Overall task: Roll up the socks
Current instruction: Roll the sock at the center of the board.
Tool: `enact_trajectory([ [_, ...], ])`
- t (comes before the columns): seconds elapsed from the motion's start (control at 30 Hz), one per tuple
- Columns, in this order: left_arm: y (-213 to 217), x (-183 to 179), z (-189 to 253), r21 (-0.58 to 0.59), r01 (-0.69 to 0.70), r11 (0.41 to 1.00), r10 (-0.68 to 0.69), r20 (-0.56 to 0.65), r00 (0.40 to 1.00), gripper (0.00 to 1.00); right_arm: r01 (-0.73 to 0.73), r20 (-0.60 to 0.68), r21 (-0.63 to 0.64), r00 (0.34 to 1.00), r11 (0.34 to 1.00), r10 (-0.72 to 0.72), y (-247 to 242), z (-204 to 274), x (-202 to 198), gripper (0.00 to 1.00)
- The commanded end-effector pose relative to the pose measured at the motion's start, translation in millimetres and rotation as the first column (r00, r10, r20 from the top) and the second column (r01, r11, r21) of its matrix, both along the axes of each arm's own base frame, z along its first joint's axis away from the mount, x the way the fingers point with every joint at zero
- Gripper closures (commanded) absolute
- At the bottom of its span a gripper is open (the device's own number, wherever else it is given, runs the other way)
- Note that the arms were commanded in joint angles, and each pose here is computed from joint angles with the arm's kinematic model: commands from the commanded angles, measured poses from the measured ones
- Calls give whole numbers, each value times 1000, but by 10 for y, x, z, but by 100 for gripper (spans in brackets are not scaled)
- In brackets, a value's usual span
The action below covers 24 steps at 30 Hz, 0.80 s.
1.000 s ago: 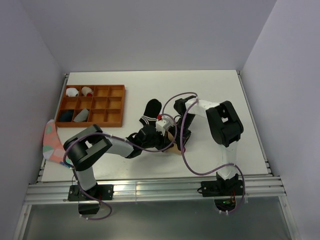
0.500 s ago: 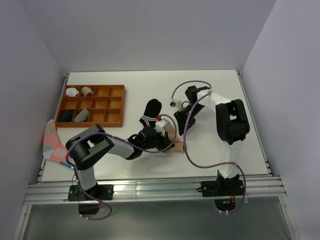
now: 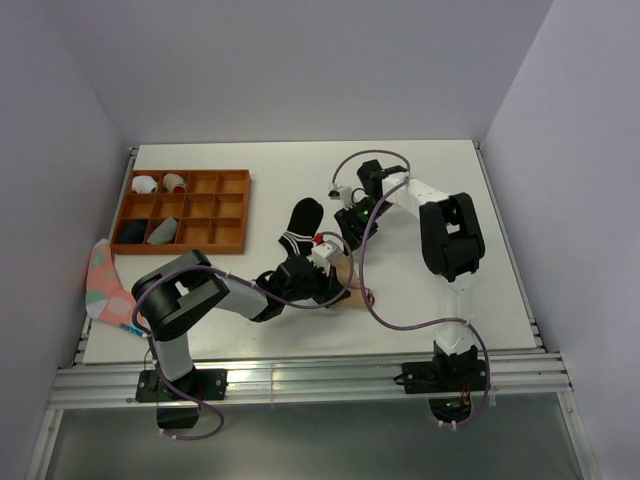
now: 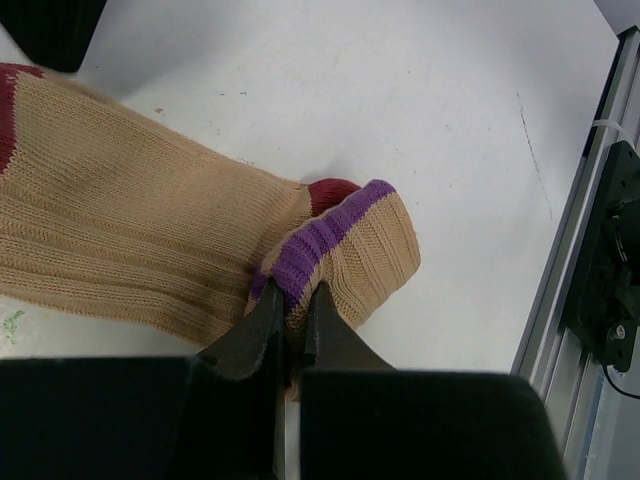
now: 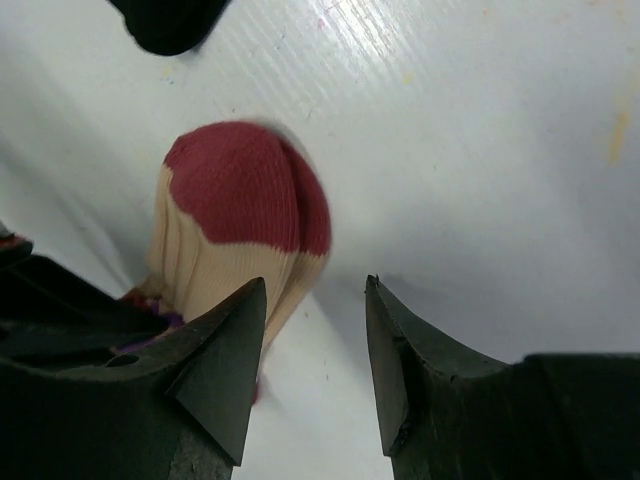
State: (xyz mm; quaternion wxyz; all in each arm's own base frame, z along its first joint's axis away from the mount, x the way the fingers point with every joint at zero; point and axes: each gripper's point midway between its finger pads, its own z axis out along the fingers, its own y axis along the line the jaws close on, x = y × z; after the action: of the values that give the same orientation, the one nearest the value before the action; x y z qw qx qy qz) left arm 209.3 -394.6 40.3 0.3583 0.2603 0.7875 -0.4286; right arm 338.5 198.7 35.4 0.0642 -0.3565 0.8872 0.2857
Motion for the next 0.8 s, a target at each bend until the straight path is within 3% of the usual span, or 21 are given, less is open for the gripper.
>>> enact_trajectory([
  [0.0,246,-318,-501,155,60,986,-40,-126,991,100,8,19,-30,1000,1000,-8,105,-118,29,48],
  [0.47,242,-323,-495,163,66,984,-45,-129,991,99,-9,13,-81,1000,997,10,214,-256,-68,45],
  [0.77,266,-322,-491,164,57,985,-36,-125,992,100,3,6,-128,1000,992,-2,136,-347,-162,56],
])
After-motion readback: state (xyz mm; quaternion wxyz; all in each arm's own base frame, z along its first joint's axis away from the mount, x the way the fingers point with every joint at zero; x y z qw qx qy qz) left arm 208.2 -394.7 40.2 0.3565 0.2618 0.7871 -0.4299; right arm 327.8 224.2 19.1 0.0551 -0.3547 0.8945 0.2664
